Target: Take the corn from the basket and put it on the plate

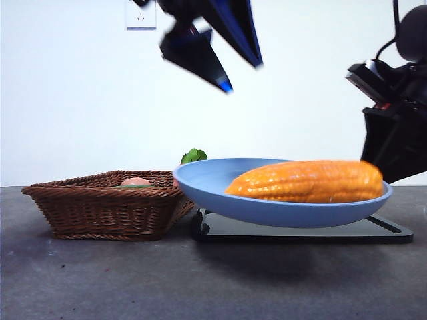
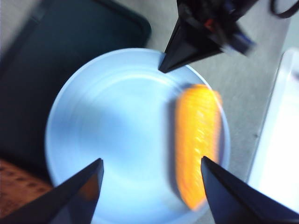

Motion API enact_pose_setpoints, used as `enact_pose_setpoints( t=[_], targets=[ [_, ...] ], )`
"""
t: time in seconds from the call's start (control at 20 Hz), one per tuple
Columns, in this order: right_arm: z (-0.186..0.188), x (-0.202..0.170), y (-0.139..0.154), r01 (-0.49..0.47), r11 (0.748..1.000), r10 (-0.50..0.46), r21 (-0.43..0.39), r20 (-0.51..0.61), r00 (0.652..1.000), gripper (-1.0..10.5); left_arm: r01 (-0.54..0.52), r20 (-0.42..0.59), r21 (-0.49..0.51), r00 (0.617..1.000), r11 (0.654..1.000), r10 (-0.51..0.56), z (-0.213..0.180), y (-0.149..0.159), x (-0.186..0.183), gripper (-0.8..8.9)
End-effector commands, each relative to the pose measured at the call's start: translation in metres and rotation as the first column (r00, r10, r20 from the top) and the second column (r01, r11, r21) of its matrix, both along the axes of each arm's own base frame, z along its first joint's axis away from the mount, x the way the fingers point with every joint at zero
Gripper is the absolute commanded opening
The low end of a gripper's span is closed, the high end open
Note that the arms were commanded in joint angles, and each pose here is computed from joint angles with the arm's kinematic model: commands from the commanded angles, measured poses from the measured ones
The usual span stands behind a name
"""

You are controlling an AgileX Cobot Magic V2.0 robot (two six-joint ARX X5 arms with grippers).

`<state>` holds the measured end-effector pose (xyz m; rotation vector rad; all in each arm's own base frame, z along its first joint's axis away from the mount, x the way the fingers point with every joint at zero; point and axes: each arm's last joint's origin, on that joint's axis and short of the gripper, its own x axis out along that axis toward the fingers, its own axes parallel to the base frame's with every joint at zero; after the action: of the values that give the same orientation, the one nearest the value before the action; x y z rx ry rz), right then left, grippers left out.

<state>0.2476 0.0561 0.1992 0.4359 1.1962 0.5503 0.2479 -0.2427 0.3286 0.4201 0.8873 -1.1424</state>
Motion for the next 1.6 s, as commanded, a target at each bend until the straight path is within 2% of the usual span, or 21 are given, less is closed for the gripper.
enact_pose_setpoints(
  t=[0.05, 0.4, 0.7, 0.85, 1.25, 1.35, 1.45, 1.6],
  targets=[
    [0.005, 0.012, -0.008, 0.037, 0.999, -0.037, 0.009, 0.022, 0.999, 0.0, -0.024, 0.043, -0.057, 0.999, 0.998, 0.027, 0.026, 0.011, -0.008, 3.39],
    [0.004, 0.064, -0.033, 0.129, 0.992, -0.129, 0.001, 0.006, 0.992, 0.0, -0.046, 0.146, -0.184, 0.987, 0.982, 0.074, 0.076, 0.047, -0.041, 3.39],
    [-0.017, 0.117, -0.034, 0.136, 0.991, -0.137, -0.013, -0.033, 0.99, 0.0, -0.06, 0.154, -0.219, 0.984, 0.974, 0.095, 0.087, 0.055, -0.05, 3.38],
    [-0.026, 0.132, -0.034, 0.143, 0.989, -0.144, -0.03, -0.043, 0.989, 0.0, -0.065, 0.149, -0.22, 0.984, 0.973, 0.099, 0.087, 0.055, -0.05, 3.38],
    [-0.034, 0.134, -0.03, 0.112, 0.991, -0.116, -0.068, -0.058, 0.992, 0.0, -0.067, 0.152, -0.223, 0.983, 0.973, 0.103, 0.088, 0.056, -0.05, 3.38],
    [-0.034, 0.132, -0.026, 0.096, 0.993, -0.102, -0.071, -0.074, 0.992, 0.6, -0.067, 0.152, -0.223, 0.983, 0.973, 0.103, 0.088, 0.056, -0.05, 3.38],
    [-0.034, 0.131, -0.024, 0.084, 0.994, -0.089, -0.074, -0.072, 0.993, 1.7, -0.067, 0.153, -0.224, 0.983, 0.972, 0.103, 0.088, 0.056, -0.05, 3.38],
    [-0.028, 0.13, -0.026, 0.088, 0.993, -0.093, -0.075, -0.063, 0.994, 2.0, -0.068, 0.154, -0.224, 0.983, 0.972, 0.104, 0.088, 0.056, -0.049, 3.38]
  ],
)
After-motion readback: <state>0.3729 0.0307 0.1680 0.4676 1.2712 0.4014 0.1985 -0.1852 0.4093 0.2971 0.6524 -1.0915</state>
